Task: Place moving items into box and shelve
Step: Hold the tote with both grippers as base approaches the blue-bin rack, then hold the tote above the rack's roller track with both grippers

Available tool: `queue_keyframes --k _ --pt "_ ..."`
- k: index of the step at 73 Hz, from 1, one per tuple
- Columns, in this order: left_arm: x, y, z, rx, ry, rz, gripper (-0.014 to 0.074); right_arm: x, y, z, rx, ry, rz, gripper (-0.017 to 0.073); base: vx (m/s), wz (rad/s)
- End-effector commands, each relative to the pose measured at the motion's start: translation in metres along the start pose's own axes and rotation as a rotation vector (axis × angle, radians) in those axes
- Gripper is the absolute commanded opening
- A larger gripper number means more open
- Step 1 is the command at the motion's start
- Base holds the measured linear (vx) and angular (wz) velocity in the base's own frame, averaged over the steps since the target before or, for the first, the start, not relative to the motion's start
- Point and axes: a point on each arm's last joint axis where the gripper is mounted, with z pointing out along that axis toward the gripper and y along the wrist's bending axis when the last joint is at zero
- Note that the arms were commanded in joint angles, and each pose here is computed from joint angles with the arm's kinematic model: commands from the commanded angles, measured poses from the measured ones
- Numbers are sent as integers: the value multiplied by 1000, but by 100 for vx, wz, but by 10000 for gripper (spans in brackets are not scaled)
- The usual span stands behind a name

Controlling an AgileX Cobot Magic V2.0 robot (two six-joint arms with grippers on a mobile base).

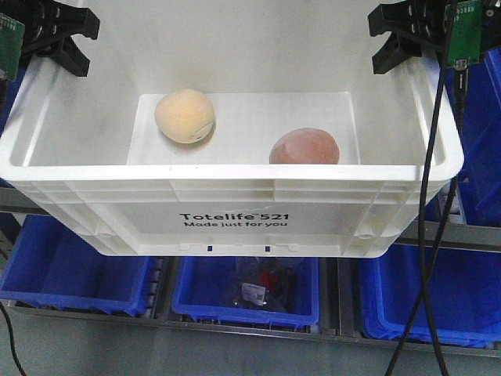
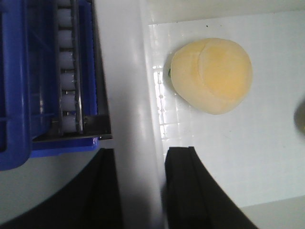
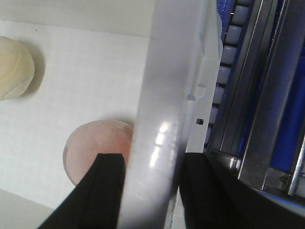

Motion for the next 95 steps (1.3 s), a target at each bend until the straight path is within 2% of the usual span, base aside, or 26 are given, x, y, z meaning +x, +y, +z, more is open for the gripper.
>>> queue_keyframes --k 1,95 --pt "-8 -19 -35 134 -189 -4 -17 -11 20 -36 -128 -206 -5 -10 7 -18" --pt "-8 -19 -35 134 -189 -4 -17 -11 20 -36 -128 -206 -5 -10 4 -9"
